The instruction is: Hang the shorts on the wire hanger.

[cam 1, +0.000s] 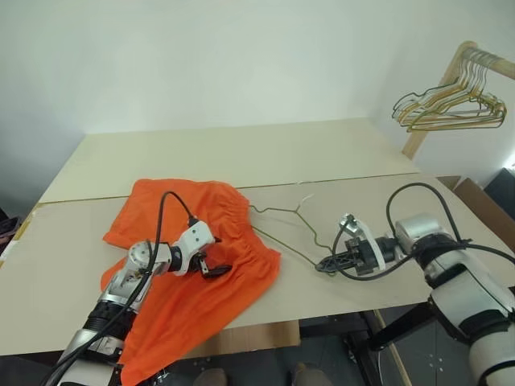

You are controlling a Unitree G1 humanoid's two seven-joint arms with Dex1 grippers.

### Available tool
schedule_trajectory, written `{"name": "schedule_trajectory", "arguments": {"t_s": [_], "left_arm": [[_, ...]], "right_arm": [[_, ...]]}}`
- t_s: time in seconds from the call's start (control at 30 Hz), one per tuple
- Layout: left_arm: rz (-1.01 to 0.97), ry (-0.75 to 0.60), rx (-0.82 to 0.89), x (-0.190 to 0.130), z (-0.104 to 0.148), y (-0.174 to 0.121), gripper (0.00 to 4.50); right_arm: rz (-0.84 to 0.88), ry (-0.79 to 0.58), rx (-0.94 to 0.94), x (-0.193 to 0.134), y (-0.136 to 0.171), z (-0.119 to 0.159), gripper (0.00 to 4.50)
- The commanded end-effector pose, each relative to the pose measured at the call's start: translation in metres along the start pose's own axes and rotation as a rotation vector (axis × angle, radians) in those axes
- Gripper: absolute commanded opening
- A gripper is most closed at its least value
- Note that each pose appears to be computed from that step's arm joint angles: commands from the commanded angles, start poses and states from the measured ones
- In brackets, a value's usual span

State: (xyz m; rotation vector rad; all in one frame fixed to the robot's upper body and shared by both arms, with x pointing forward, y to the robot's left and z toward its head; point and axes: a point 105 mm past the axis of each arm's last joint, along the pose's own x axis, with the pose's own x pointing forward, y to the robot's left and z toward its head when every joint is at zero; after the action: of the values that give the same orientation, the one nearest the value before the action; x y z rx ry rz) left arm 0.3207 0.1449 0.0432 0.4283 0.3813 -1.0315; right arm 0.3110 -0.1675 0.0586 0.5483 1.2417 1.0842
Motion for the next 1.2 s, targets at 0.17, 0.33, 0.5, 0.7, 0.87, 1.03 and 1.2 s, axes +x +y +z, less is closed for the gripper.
{"name": "schedule_trajectory", "arguments": {"t_s": [0.17, 0.33, 0.5, 0.7, 0.87, 1.03, 1.2], "left_arm": [[-0.013, -0.008, 0.031, 0.002, 0.004, -0.002, 4.49], [-0.015, -0.009, 0.028, 0.003, 0.002, -0.005, 4.49], [-0.025, -0.01, 0.031, 0.003, 0.001, -0.009, 4.49], [-0.018, -0.013, 0.038, 0.003, 0.001, -0.01, 4.49], [-0.015, -0.016, 0.045, 0.003, 0.001, -0.01, 4.49], [-0.012, -0.018, 0.049, 0.003, 0.002, -0.01, 4.49], [-0.008, -0.02, 0.052, 0.004, 0.002, -0.01, 4.49]], "right_arm": [[0.012, 0.028, -0.098, 0.004, 0.01, 0.014, 0.0], [0.063, -0.029, -0.124, 0.008, 0.021, 0.029, 0.0], [0.048, -0.033, -0.133, 0.015, 0.019, 0.033, 0.0], [0.036, 0.004, -0.169, 0.025, 0.019, 0.035, 0.0], [0.039, -0.014, -0.182, 0.034, 0.025, 0.043, 0.0], [0.027, -0.133, -0.185, 0.038, 0.03, 0.061, 0.0], [0.008, -0.212, -0.193, 0.038, 0.029, 0.07, 0.0]]}}
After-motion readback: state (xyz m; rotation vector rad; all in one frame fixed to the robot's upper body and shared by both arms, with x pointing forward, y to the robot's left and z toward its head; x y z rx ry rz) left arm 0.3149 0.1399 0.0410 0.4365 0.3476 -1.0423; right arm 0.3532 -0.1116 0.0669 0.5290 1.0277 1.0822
